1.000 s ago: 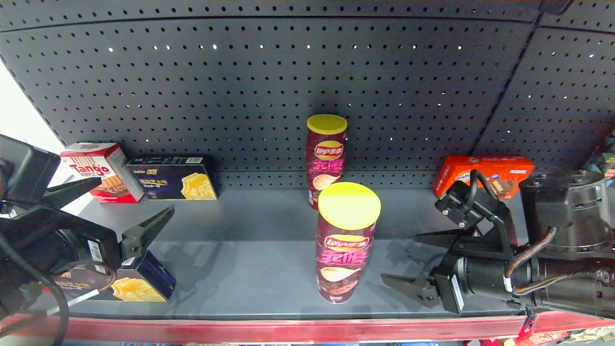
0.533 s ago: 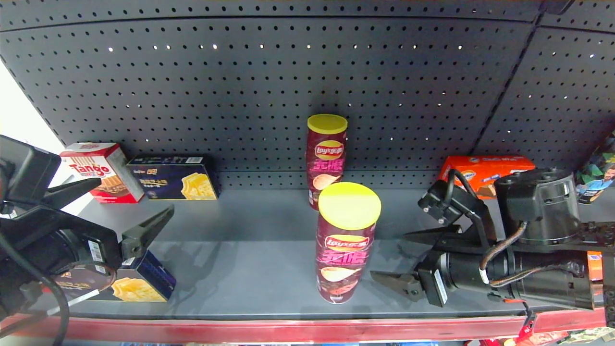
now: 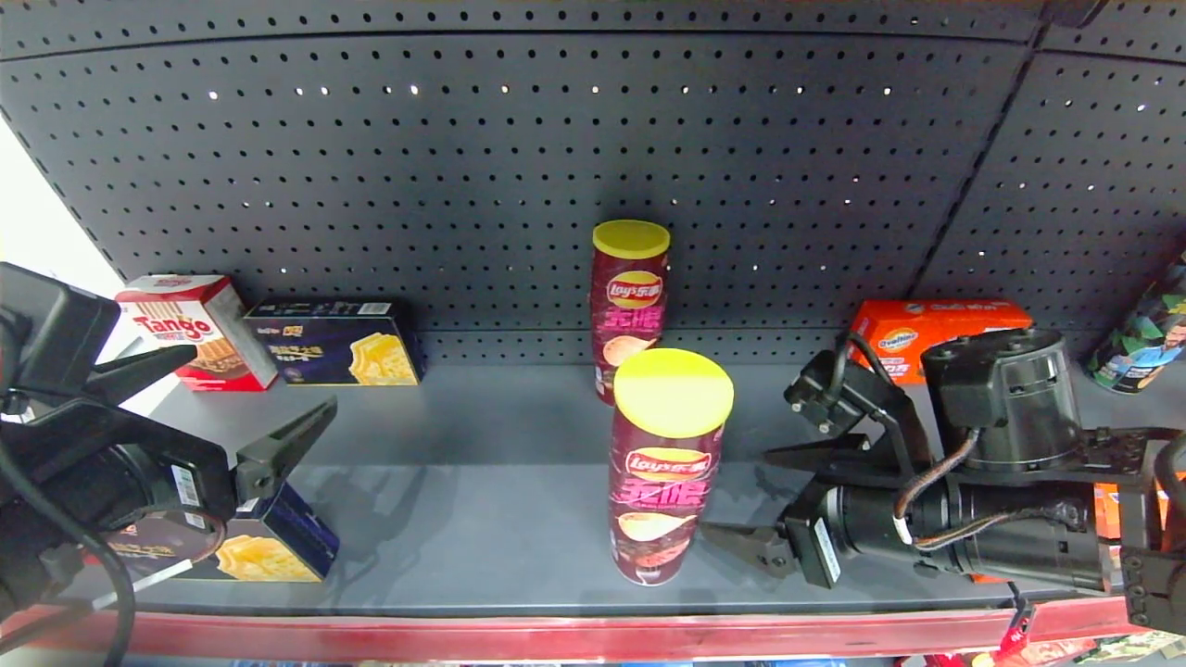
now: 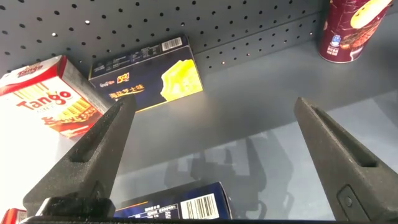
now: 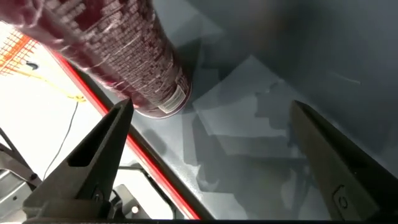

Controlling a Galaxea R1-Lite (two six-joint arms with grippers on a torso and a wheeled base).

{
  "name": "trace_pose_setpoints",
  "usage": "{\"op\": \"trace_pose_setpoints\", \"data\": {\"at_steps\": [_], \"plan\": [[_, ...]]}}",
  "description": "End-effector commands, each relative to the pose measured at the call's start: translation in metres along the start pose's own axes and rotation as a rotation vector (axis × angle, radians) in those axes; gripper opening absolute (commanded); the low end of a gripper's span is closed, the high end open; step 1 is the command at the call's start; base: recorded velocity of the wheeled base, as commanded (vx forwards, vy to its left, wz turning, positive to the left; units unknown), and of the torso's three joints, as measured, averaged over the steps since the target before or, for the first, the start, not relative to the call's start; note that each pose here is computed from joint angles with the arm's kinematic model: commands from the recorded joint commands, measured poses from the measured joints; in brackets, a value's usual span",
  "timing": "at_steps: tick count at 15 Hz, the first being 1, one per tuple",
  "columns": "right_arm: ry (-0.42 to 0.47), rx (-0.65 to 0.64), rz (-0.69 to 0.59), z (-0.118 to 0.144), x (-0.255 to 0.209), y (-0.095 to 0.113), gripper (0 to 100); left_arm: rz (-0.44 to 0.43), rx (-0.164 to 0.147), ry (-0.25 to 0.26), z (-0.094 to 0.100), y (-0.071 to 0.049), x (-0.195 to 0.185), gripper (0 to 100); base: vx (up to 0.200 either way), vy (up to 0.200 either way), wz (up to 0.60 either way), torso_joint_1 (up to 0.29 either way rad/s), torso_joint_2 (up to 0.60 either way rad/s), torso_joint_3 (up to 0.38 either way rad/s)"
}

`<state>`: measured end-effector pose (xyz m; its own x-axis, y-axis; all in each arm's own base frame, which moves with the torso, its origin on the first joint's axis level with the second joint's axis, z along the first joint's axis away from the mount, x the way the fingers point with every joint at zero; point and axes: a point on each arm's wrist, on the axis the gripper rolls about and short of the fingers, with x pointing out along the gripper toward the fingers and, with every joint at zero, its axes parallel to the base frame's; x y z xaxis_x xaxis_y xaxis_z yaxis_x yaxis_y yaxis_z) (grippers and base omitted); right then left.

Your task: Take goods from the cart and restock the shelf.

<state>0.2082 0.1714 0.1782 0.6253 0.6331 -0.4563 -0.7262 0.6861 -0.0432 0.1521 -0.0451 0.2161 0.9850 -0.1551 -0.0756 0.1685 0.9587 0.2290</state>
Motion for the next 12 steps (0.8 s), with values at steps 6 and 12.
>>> {"op": "trace_pose_setpoints", "data": {"at_steps": [6, 12], "plan": [[-0.01, 0.007, -0.024, 0.001, -0.004, -0.005, 100, -0.001, 0.0, 0.005, -0.001, 0.0, 0.0, 100, 0.0, 0.0, 0.0, 0.0, 0.0, 0.0], [-0.003, 0.005, -0.017, 0.004, 0.01, -0.005, 100, 0.001, -0.002, 0.005, -0.001, 0.0, 0.0, 100, 0.0, 0.0, 0.0, 0.0, 0.0, 0.0]]}}
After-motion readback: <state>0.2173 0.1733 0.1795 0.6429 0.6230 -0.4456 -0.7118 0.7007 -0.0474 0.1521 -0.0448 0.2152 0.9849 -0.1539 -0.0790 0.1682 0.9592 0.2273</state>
